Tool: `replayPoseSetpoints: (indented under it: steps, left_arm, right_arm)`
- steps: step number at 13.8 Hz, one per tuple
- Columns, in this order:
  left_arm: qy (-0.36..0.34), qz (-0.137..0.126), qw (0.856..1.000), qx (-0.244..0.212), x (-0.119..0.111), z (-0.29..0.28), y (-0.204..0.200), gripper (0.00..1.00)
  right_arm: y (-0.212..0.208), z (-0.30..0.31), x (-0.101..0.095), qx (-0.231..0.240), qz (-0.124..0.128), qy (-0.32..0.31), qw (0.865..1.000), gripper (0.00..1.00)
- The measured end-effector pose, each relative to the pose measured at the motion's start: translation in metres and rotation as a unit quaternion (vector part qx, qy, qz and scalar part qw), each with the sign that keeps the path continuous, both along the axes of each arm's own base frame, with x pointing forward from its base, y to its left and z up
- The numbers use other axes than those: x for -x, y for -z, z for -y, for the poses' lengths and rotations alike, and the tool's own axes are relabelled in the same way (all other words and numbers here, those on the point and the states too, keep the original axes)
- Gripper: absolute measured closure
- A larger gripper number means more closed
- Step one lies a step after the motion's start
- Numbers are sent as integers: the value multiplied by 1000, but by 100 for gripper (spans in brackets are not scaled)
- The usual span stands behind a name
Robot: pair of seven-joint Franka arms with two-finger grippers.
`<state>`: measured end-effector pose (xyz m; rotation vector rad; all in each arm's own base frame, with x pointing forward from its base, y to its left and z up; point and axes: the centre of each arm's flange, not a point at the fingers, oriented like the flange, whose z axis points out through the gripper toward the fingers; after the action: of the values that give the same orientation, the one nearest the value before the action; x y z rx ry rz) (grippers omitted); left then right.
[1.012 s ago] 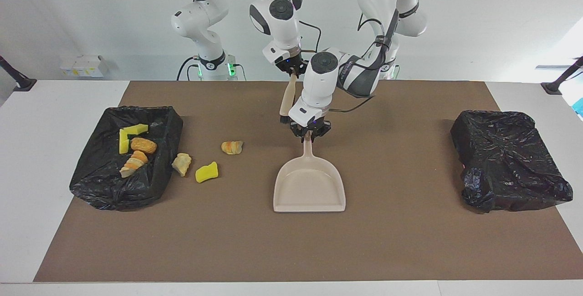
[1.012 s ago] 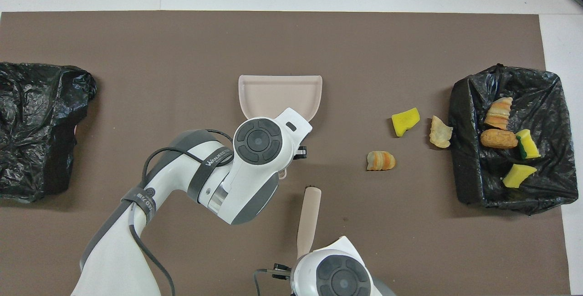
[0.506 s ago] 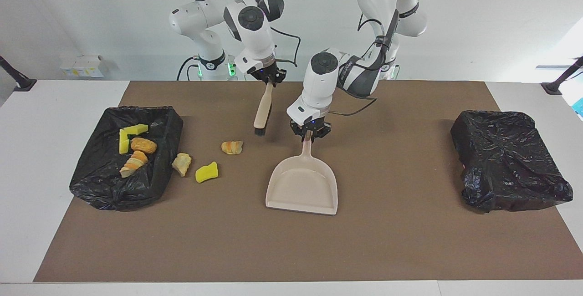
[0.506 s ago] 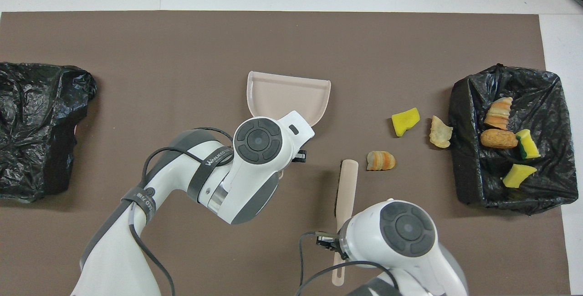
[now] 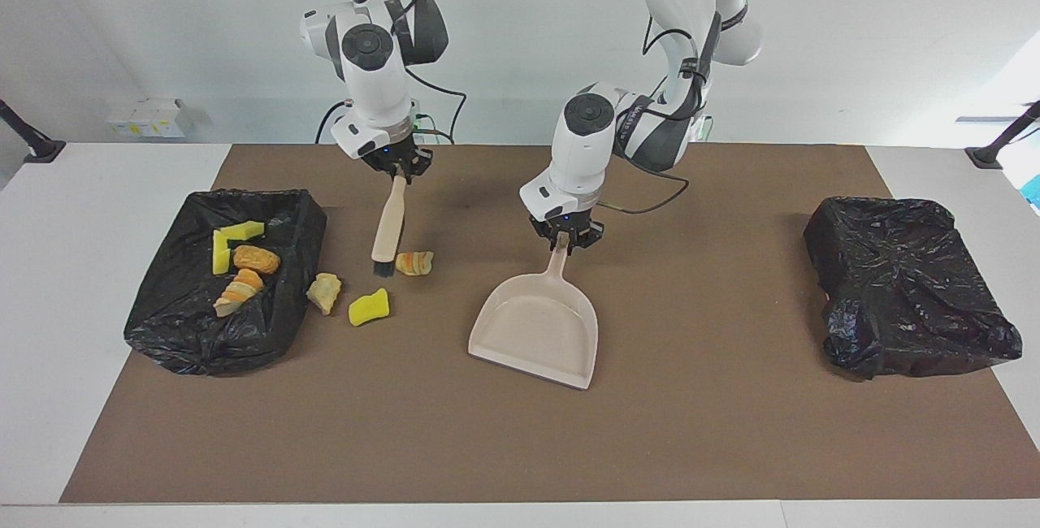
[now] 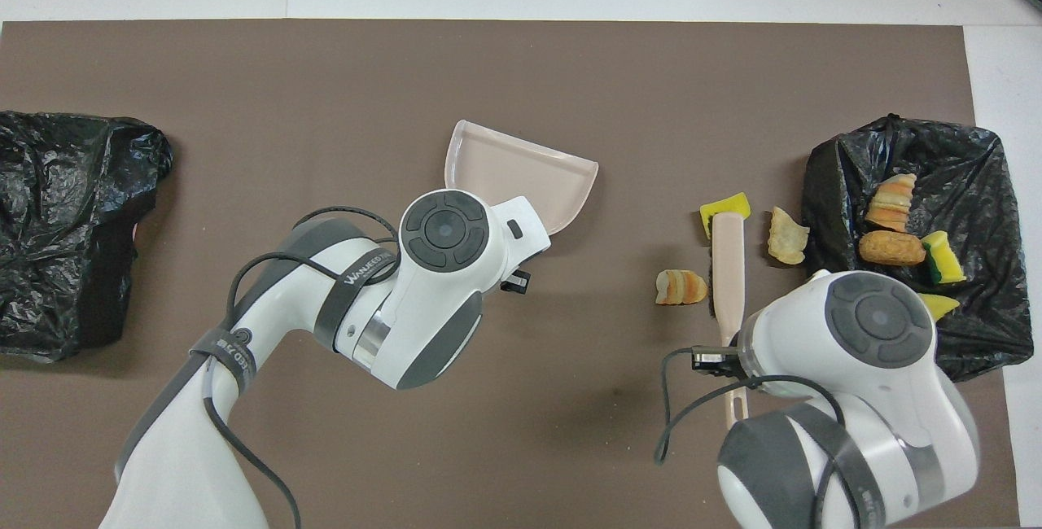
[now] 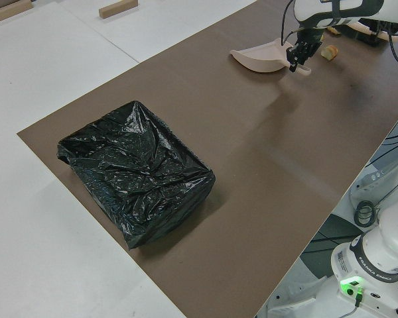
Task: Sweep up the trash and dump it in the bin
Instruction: 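Grasp the brush handle with the right gripper, then sweep pieces near the bin toward the dustpan with the right gripper's brush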
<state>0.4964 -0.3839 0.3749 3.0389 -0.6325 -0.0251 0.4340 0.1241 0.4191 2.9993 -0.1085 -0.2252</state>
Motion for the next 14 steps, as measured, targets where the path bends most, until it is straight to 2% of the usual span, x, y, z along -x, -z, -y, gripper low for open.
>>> replayPoseSetpoints:
  steps: [3, 7, 11, 14]
  left_arm:
    - [79, -5, 997, -10, -4, -13, -11, 68]
    - [170, -6, 985, -25, -3, -23, -23, 68]
    - [303, -9, 952, -37, -5, -37, -35, 68]
    - [360, -18, 932, -41, -10, -54, -41, 68]
  right_arm:
    - [4, 22, -16, 58, 10, -19, 998, 74]
    - [33, 52, -32, 120, -6, -33, 992, 74]
    - [55, 85, -45, 134, -11, -20, 991, 74]
    - [67, 84, -47, 131, -14, -23, 991, 74]
